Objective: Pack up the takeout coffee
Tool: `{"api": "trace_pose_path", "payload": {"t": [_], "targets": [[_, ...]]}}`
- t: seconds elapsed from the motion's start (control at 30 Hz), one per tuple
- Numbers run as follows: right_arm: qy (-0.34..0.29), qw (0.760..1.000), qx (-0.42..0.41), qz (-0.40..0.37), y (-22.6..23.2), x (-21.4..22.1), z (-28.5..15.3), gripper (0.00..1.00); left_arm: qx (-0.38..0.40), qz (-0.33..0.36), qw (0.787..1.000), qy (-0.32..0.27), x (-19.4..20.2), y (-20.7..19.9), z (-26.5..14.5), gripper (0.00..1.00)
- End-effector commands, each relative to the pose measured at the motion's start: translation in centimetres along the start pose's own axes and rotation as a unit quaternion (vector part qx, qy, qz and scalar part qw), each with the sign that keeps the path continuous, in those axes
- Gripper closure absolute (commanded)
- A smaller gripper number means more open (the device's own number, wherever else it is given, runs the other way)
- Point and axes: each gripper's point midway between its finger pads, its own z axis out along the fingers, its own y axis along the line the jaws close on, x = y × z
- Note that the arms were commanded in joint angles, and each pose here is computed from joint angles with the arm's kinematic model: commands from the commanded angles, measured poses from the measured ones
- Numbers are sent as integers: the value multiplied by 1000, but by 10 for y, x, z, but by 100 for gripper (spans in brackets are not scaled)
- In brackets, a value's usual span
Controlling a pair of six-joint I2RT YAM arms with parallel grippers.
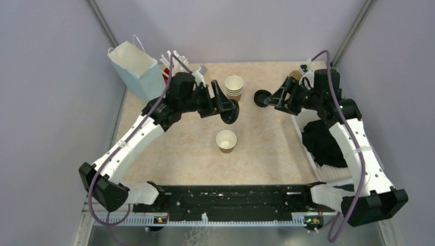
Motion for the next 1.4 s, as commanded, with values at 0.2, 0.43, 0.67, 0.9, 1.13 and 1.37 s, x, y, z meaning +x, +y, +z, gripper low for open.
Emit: {"api": "trace_pose_path", "payload": {"t": [0.2, 0.43, 0.67, 0.9, 1.13, 1.37], "targets": [[13, 985, 135, -110, -51, 30, -46, 36, -244, 195, 944, 106, 52, 90, 50, 23], [14, 985, 140, -104, -57, 38, -48, 35, -324, 253, 896, 168, 67, 121, 58, 23], [14, 986, 134, -99, -57, 39, -45, 36, -331, 266, 887, 182, 79, 125, 61, 23], [12, 987, 128, -98, -56, 38, -42, 36, -320, 271, 888, 190, 92, 126, 69, 22], [12, 987, 127, -96, -56, 39, -42, 35, -326, 278, 883, 191, 93, 132, 73, 21], [12, 987, 128, -100, -56, 38, -41, 35, -333, 282, 877, 204, 98, 140, 75, 21]]}}
